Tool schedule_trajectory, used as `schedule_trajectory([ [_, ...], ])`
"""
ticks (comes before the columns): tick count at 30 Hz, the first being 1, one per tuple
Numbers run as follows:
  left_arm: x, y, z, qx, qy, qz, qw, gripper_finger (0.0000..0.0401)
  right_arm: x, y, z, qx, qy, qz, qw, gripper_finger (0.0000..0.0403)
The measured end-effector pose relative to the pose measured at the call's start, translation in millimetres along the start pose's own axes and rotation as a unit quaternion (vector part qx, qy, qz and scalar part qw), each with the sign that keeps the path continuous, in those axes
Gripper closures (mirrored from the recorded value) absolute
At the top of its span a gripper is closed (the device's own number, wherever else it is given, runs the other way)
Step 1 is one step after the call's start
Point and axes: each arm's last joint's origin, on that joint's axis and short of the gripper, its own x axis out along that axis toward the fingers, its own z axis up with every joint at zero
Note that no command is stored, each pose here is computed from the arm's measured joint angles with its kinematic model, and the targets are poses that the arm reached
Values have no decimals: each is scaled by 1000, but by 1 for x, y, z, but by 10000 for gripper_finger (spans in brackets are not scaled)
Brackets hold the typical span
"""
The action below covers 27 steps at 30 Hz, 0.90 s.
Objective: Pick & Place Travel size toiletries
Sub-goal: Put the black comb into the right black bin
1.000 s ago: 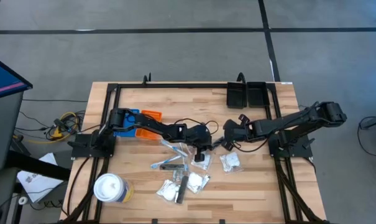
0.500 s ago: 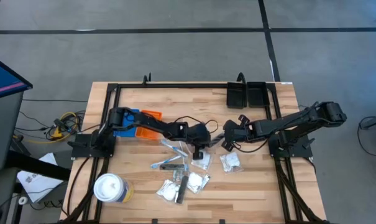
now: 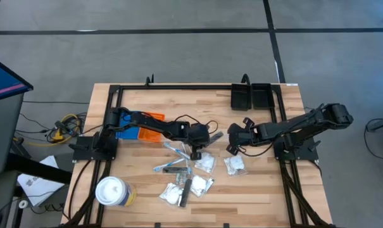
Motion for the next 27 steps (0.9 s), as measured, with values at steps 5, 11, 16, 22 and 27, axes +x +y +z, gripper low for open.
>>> schedule_trajectory([
  [5, -2, 1, 4, -2, -34, 10, 999, 400, 0, 1, 0, 0, -2, 2, 1000, 403],
  [11, -2, 3, 9, -12, -61, 48, 997, 400, 3, 11, 5, -24, -67, 68, 995, 403],
  [16, 0, 5, 9, -40, -110, 62, 991, 400, 7, 10, 2, -27, -170, 217, 961, 403],
  [22, 0, 16, 11, -67, -144, 70, 985, 400, -5, -12, -6, 15, -200, 202, 959, 403],
  [27, 1, 29, 14, -78, -171, 58, 980, 400, -7, -18, -12, 29, -199, 174, 964, 403],
])
